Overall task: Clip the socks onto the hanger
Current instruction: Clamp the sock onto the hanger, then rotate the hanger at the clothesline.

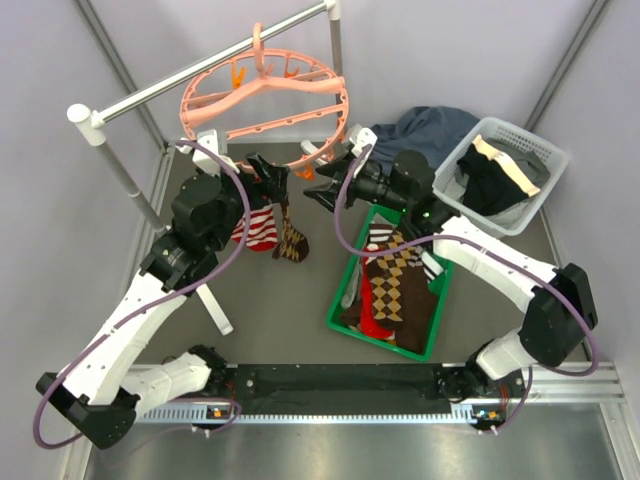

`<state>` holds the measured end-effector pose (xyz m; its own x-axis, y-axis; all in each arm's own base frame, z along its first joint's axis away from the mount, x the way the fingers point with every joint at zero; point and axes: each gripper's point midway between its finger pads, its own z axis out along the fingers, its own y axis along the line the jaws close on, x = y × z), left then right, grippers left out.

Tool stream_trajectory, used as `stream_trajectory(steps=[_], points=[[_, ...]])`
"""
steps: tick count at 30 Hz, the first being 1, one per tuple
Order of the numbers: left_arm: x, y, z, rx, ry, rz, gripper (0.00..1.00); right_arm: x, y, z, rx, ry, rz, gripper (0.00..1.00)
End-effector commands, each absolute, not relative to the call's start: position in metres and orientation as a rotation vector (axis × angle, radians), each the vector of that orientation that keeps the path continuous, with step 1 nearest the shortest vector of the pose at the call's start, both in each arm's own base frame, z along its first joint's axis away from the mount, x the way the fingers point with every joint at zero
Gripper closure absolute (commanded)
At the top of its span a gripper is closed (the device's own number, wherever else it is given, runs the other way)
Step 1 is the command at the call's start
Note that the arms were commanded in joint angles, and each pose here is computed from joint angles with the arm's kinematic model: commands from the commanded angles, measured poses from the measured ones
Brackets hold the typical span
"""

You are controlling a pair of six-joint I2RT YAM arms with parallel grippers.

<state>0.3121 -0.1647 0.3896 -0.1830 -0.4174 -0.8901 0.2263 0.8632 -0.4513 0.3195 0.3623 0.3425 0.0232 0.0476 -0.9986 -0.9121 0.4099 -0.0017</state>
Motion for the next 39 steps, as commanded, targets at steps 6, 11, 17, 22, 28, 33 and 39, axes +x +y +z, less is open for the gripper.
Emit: stream_trajectory(steps=[6,11,17,22,28,33,39], points=[[0.304,-0.159,0.411,-0.137,1.596,-0.590,0.12,0.321,0.381,0.376,-0.963,1.165,0.982,0.39],[0.302,-0.162,0.413,-0.117,1.599,-0.606,0.12,0.329,0.382,0.370,-0.961,1.177,0.989,0.39],[0.301,-0.163,0.412,-0.103,1.602,-0.611,0.12,0.333,0.380,0.370,-0.968,1.163,1.041,0.40],[0.299,-0.164,0.414,-0.096,1.600,-0.615,0.12,0.331,0.384,0.368,-1.004,1.154,1.074,0.42],[0.298,-0.165,0.417,-0.086,1.595,-0.623,0.12,0.331,0.386,0.365,-1.031,1.148,1.099,0.52],[0.294,-0.170,0.421,-0.060,1.592,-0.656,0.12,0.327,0.386,0.360,-1.051,1.150,1.122,0.69],[0.286,-0.176,0.431,-0.030,1.582,-0.711,0.12,0.315,0.381,0.369,-1.028,1.130,1.138,0.87]])
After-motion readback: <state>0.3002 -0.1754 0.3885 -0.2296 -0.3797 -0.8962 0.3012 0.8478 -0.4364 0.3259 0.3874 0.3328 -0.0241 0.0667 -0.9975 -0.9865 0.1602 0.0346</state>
